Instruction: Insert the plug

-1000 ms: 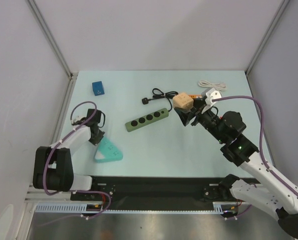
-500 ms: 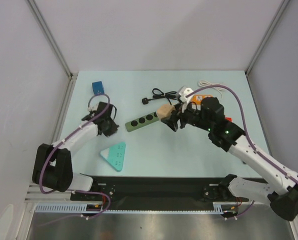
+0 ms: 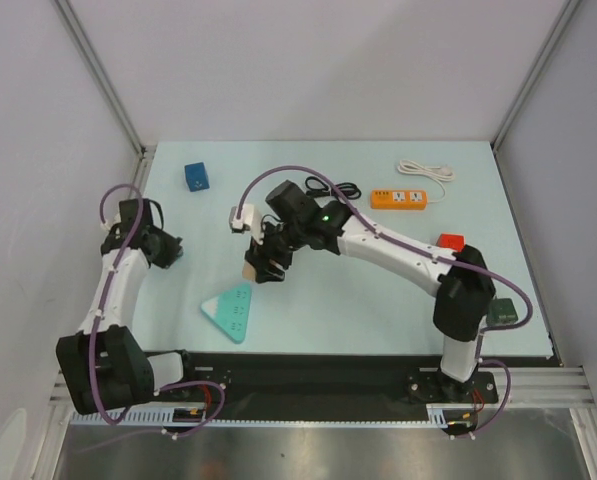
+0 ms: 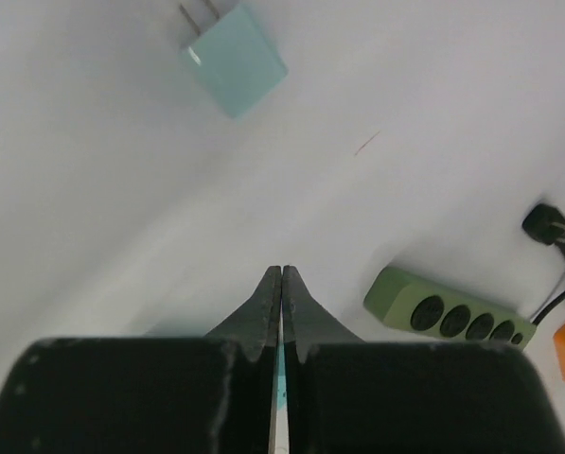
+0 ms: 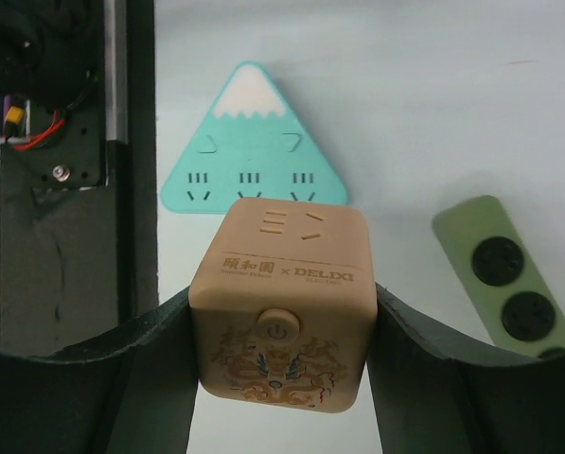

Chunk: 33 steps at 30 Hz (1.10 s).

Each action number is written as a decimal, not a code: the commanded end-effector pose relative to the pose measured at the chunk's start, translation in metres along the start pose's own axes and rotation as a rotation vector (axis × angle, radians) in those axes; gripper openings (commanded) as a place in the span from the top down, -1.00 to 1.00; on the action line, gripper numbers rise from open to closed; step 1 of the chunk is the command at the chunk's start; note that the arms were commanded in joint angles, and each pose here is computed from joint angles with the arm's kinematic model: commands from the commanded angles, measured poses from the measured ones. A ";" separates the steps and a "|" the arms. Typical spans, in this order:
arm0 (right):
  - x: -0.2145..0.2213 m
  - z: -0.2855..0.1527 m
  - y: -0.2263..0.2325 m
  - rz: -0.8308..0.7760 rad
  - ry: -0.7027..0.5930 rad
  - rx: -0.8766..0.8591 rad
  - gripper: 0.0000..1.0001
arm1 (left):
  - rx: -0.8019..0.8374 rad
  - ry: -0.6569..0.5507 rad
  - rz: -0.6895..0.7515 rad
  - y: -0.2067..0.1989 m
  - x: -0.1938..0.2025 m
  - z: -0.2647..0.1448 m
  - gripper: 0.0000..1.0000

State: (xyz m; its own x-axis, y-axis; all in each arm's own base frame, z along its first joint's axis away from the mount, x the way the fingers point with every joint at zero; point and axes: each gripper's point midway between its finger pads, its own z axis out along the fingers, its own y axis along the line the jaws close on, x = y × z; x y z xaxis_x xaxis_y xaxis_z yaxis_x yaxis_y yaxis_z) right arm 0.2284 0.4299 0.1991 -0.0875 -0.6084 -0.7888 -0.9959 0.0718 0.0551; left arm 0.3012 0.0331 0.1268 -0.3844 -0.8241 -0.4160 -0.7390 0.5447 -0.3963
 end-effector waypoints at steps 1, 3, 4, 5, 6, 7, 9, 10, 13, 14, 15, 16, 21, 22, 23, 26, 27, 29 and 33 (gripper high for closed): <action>-0.014 0.007 0.016 -0.097 -0.013 -0.136 1.00 | 0.060 0.141 -0.008 0.006 0.038 -0.003 0.99; -0.010 0.019 0.024 -0.132 -0.003 -0.188 1.00 | 0.020 0.157 -0.010 0.025 0.052 0.003 0.99; -0.007 0.025 0.026 -0.142 0.005 -0.200 1.00 | 0.016 0.154 -0.011 0.029 0.053 0.002 1.00; -0.002 0.034 0.026 -0.145 0.020 -0.214 1.00 | 0.004 0.182 -0.015 0.036 0.063 0.005 0.99; 0.001 0.040 0.029 -0.164 0.030 -0.230 1.00 | 0.000 0.191 -0.015 0.040 0.066 0.005 1.00; 0.005 0.044 0.029 -0.167 0.046 -0.235 1.00 | -0.006 0.195 -0.010 0.043 0.068 0.006 0.99; 0.008 0.055 0.025 -0.174 0.075 -0.234 1.00 | -0.031 0.199 -0.005 0.052 0.073 0.008 0.99; 0.009 0.059 0.025 -0.176 0.087 -0.233 1.00 | -0.038 0.197 -0.006 0.055 0.075 0.008 0.99; 0.013 0.071 0.025 -0.177 0.134 -0.224 1.00 | -0.049 0.182 -0.011 0.066 0.080 0.010 0.99; 0.015 0.074 0.021 -0.183 0.157 -0.188 1.00 | -0.047 0.179 -0.011 0.068 0.082 0.010 0.99; 0.018 0.081 0.019 -0.184 0.171 -0.177 1.00 | -0.052 0.172 -0.012 0.070 0.083 0.011 0.99; 0.018 0.082 0.019 -0.184 0.179 -0.172 1.00 | -0.056 0.173 -0.011 0.072 0.083 0.011 0.99; 0.025 0.094 0.014 -0.134 0.197 -0.132 1.00 | -0.084 0.158 0.005 0.080 0.082 0.014 1.00; 0.026 0.096 0.014 -0.133 0.195 -0.124 1.00 | -0.093 0.163 0.006 0.082 0.083 0.016 0.99; 0.026 0.097 0.011 -0.132 0.197 -0.107 1.00 | -0.094 0.165 0.004 0.082 0.083 0.016 1.00; 0.025 0.100 0.006 -0.125 0.194 -0.069 1.00 | -0.096 0.174 0.003 0.082 0.084 0.017 0.99; 0.026 0.101 0.005 -0.114 0.198 -0.061 1.00 | -0.098 0.179 0.004 0.082 0.084 0.018 1.00; 0.027 0.102 0.002 -0.106 0.206 -0.045 1.00 | -0.089 0.184 0.003 0.080 0.085 0.018 0.99; 0.035 0.105 0.003 -0.078 0.229 -0.051 1.00 | -0.084 0.182 0.003 0.081 0.086 0.019 0.99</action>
State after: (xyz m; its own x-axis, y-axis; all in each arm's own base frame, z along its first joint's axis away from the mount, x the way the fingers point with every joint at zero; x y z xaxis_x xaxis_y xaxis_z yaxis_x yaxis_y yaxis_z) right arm 0.2198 0.4818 0.1024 0.0088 -0.7889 -0.6144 -0.9979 -0.0464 0.0453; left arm 0.2165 0.0065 0.0439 -0.4722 -0.8469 -0.2444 -0.7886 0.5298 -0.3122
